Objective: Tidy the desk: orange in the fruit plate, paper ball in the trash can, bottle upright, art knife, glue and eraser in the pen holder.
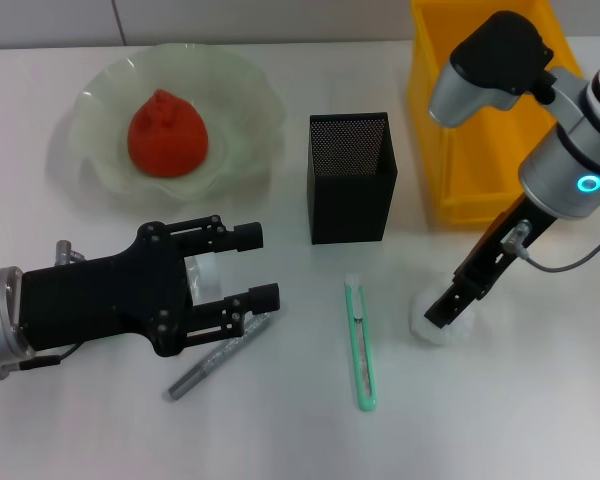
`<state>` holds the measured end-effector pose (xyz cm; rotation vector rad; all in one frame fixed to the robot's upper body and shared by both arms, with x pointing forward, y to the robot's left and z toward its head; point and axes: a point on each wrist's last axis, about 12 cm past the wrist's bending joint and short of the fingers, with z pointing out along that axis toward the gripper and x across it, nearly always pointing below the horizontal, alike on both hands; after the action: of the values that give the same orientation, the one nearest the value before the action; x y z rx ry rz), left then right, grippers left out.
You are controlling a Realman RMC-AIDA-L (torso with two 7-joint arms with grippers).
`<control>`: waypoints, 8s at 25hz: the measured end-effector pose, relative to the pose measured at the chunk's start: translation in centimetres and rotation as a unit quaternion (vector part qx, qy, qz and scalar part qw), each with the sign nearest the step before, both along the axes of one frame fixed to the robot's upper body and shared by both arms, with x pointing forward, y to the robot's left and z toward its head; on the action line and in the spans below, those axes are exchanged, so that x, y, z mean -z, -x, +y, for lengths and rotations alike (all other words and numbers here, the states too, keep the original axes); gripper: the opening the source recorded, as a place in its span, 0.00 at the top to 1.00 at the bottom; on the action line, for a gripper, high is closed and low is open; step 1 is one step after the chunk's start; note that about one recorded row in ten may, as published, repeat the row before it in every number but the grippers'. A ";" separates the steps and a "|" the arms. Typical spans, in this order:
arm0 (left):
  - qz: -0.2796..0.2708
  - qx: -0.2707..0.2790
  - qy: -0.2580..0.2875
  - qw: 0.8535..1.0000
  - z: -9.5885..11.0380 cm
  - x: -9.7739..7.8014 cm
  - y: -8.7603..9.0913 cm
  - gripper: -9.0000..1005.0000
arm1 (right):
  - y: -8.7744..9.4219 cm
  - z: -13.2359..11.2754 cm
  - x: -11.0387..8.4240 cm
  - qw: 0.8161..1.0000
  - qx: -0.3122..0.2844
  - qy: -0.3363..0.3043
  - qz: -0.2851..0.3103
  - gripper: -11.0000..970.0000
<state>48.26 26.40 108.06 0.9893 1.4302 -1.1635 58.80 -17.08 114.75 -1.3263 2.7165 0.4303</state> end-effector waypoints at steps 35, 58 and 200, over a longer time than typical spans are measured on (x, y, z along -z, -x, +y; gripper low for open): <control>-0.008 -0.003 0.003 1.000 -0.2 0.3 -0.1 0.39 | 2.8 -1.9 -1.7 0.986 -0.004 -0.156 -0.065 0.44; -0.012 -0.002 -0.004 1.000 -0.6 0.2 -0.7 0.40 | 3.7 -14.8 1.3 0.785 0.187 -0.404 -0.430 0.44; 0.035 -0.057 -0.576 0.815 -7.1 -5.7 -9.5 0.55 | 9.5 -7.1 11.0 0.813 0.092 -0.514 -0.259 0.21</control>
<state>57.79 19.35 113.73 1.6146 2.2624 -0.1043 49.28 -24.15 103.77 -0.6891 1.6388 1.0975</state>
